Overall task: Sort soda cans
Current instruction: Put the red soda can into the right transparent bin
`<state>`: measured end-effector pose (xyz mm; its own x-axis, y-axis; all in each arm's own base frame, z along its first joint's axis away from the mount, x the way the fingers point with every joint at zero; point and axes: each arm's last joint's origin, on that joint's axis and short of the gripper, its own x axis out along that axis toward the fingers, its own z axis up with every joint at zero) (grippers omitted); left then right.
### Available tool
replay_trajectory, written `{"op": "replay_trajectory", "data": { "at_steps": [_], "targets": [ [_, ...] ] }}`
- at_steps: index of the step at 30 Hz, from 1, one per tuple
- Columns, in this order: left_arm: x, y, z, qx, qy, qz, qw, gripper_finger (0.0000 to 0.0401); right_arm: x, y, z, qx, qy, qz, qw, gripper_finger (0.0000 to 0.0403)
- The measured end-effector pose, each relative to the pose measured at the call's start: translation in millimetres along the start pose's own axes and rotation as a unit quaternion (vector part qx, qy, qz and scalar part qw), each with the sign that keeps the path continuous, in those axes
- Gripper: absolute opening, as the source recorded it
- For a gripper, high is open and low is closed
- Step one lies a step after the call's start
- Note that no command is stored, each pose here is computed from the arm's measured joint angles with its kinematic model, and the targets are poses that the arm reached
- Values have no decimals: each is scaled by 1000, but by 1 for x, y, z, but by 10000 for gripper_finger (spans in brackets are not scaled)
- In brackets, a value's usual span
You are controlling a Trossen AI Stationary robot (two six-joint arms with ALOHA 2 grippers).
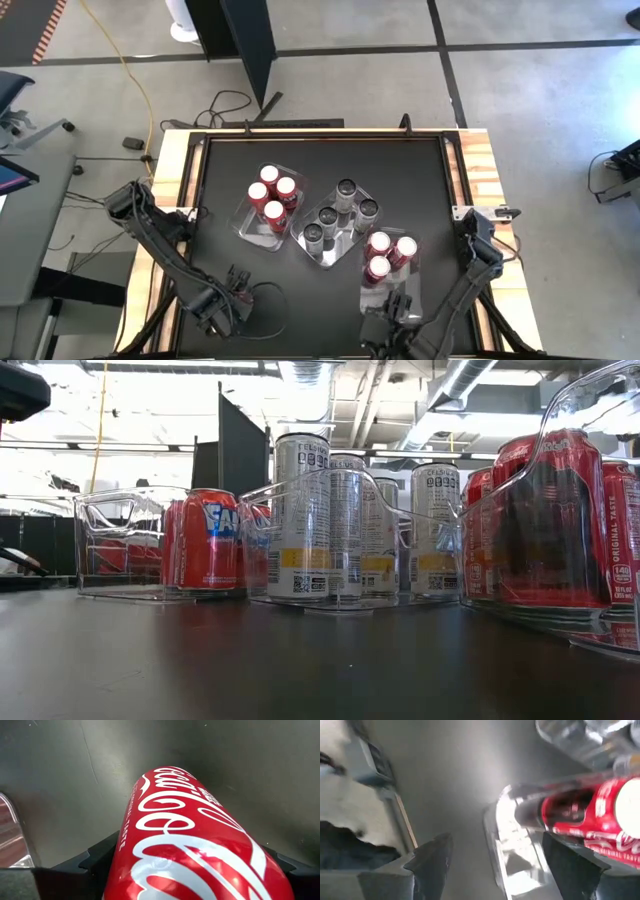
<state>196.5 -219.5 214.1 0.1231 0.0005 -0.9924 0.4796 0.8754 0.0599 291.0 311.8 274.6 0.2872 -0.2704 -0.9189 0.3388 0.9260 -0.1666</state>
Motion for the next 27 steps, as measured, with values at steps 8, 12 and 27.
{"op": "replay_trajectory", "data": {
  "at_steps": [8,12,27],
  "targets": [
    [0,1,1,-2,1,-6,1000,300,34,-7,2,-8,71,-37,997,301],
    [0,1,0,-6,2,-10,1000,300,50,-7,5,-24,107,-14,994,291],
    [0,1,0,-8,3,-11,1000,300,91,-8,59,9,77,124,989,29]
  ]
}}
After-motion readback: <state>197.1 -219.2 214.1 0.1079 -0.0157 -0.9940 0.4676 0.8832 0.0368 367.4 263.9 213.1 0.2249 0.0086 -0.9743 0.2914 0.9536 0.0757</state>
